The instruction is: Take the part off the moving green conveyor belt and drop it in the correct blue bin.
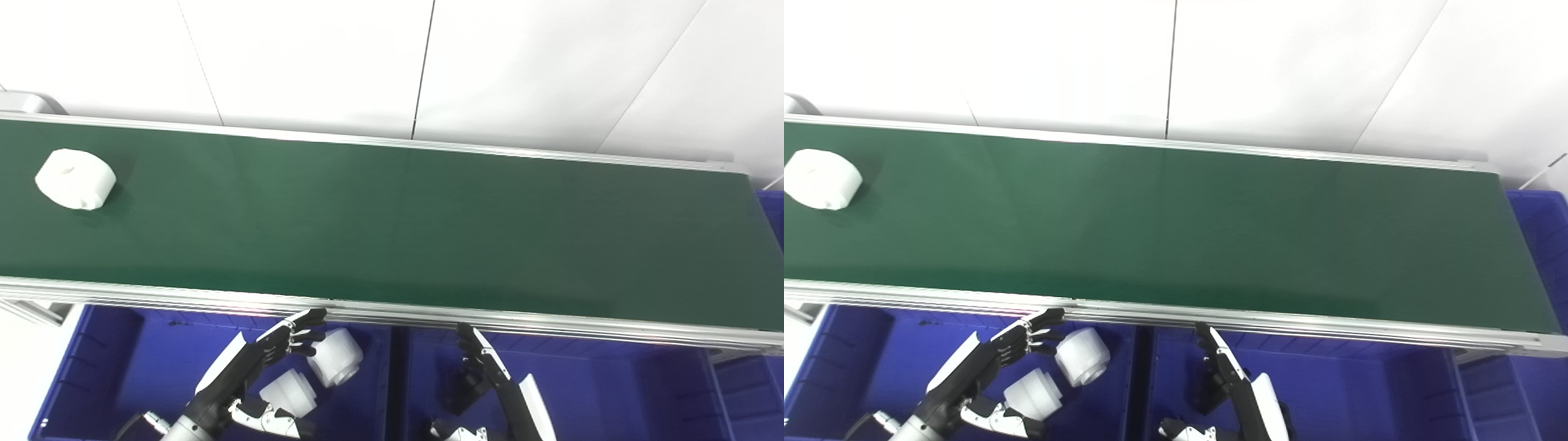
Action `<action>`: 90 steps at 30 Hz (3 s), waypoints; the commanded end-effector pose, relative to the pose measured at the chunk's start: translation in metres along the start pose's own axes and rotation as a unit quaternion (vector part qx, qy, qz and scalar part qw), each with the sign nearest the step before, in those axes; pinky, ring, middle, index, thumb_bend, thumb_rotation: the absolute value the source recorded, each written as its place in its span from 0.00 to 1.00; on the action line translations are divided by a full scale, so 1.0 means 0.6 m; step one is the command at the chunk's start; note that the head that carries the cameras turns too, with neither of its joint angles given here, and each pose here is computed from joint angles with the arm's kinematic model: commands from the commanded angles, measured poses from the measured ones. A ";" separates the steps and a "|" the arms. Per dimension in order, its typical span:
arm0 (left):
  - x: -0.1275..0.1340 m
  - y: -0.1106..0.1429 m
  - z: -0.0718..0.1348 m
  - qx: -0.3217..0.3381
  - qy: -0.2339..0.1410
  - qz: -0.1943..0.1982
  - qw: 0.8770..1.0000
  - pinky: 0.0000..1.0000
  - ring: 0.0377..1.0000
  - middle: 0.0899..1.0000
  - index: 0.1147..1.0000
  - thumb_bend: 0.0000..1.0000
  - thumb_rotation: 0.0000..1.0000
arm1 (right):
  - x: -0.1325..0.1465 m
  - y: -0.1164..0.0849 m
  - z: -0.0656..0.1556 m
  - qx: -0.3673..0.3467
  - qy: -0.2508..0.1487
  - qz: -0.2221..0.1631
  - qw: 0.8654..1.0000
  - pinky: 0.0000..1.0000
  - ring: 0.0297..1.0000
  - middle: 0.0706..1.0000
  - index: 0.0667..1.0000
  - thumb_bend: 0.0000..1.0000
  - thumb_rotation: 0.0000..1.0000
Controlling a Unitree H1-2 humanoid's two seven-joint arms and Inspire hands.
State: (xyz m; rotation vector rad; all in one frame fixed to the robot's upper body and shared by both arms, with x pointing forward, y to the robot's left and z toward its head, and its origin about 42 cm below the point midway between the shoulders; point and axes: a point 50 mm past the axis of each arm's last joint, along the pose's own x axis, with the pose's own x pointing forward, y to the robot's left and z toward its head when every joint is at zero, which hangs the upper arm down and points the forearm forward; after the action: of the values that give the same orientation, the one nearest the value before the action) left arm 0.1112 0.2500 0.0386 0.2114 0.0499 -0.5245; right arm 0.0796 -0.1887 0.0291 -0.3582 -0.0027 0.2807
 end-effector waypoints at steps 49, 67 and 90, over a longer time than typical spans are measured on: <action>0.004 -0.019 0.026 0.008 -0.037 0.007 0.999 0.73 0.80 0.86 0.86 0.80 0.30 | -0.020 -0.032 0.022 0.003 -0.034 -0.016 0.999 0.79 0.86 0.88 0.92 0.87 0.59; 0.001 -0.023 0.028 0.009 -0.033 0.008 0.999 0.72 0.79 0.86 0.86 0.81 0.30 | -0.024 -0.032 0.022 0.005 -0.032 -0.017 0.999 0.79 0.85 0.86 0.92 0.86 0.57; 0.007 -0.024 0.021 0.011 -0.029 0.004 1.000 0.72 0.79 0.86 0.86 0.81 0.31 | -0.024 -0.039 0.011 0.006 -0.022 -0.025 0.999 0.78 0.83 0.86 0.91 0.87 0.59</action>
State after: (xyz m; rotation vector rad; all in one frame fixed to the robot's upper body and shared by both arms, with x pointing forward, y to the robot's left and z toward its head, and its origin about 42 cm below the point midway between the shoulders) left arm 0.1055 0.2317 0.0426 0.2222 0.0315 -0.5277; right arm 0.0715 -0.2108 0.0358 -0.3611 0.0152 0.2478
